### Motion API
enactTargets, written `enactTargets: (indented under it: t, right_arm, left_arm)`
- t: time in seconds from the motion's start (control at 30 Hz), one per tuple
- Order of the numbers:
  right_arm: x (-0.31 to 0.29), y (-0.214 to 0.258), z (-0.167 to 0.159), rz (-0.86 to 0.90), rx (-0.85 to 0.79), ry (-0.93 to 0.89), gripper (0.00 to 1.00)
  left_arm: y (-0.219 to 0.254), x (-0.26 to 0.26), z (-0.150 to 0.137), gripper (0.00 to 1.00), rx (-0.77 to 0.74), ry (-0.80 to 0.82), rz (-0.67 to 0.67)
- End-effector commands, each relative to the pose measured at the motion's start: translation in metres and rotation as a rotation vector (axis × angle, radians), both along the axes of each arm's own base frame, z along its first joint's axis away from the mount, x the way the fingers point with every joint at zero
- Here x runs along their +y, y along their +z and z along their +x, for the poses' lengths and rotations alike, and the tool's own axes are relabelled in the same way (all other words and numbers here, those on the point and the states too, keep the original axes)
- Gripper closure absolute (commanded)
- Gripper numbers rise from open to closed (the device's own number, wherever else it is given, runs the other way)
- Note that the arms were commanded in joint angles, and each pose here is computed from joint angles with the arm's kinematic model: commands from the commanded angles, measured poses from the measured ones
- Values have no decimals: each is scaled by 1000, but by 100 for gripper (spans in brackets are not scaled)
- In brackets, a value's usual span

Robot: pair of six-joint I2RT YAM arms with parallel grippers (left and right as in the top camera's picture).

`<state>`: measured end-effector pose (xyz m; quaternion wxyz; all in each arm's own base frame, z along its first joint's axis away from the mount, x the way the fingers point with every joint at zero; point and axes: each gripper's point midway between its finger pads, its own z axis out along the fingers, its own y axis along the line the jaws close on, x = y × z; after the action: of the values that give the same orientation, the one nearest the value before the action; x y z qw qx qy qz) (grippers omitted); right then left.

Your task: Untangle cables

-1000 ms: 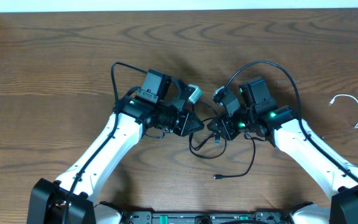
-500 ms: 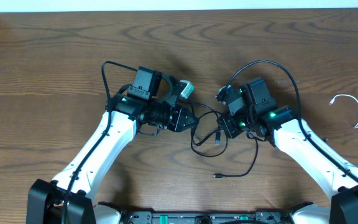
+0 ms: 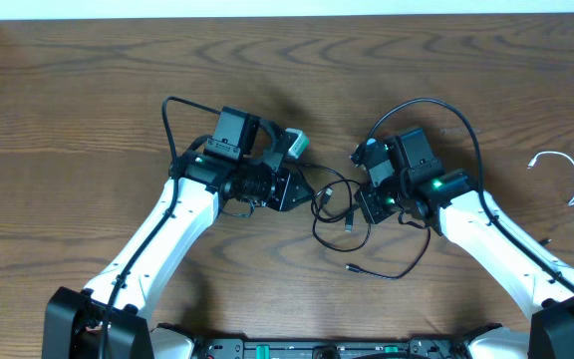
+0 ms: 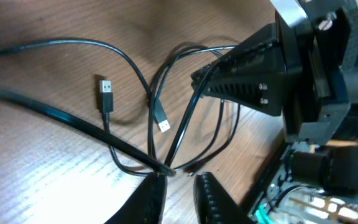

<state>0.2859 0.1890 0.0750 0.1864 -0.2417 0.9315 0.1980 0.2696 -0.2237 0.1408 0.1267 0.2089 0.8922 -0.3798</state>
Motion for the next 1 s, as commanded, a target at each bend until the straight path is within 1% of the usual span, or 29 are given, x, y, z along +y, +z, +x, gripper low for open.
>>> enactTargets:
  t: [0.0, 0.17, 0.27, 0.43, 0.47, 0.5, 0.53, 0.6, 0.63, 0.73, 0.8, 0.87, 0.9, 0.97]
  right_arm:
    - [7, -3, -10, 43, 45, 23, 99]
    - [7, -3, -10, 43, 46, 24, 99]
    - [9, -2, -11, 55, 51, 30, 99]
    - [9, -2, -11, 54, 51, 30, 99]
    - [9, -2, -11, 54, 51, 30, 99]
    - [8, -3, -11, 51, 50, 27, 99]
    - [7, -3, -10, 43, 46, 23, 99]
    - [-2, -6, -5, -8, 25, -6, 99]
    - [-8, -9, -1, -39, 16, -38, 99]
    - [-41, -15, 15, -171, -14, -232, 99]
    - [-67, -15, 27, -258, -55, -365, 99]
    - [-86, -12, 36, -313, -92, -430, 99]
    - [-107, -10, 45, -354, -121, -494, 99]
    - [-135, -6, 54, -375, -134, -597, 99]
  left_arm:
    - [-5, 2, 3, 72, -4, 5, 13]
    - [-12, 3, 9, 72, -7, 18, 33]
    - [-29, 5, 16, 72, 38, 60, 69]
    - [-47, 0, 31, 73, 78, 113, 61]
    - [-47, -1, 33, 78, 71, 114, 59]
    - [-47, 1, 35, 87, 61, 122, 68]
    - [-47, 3, 36, 92, 58, 128, 74]
    - [-50, 10, 36, 92, 69, 146, 98]
    - [-55, 17, 35, 93, 85, 166, 129]
    - [-70, 46, 31, 93, 138, 241, 254]
    - [-83, 76, 25, 93, 181, 311, 392]
    - [-92, 105, 19, 93, 205, 361, 517]
    - [-95, 123, 16, 93, 217, 392, 585]
    - [-97, 143, 14, 93, 239, 433, 638]
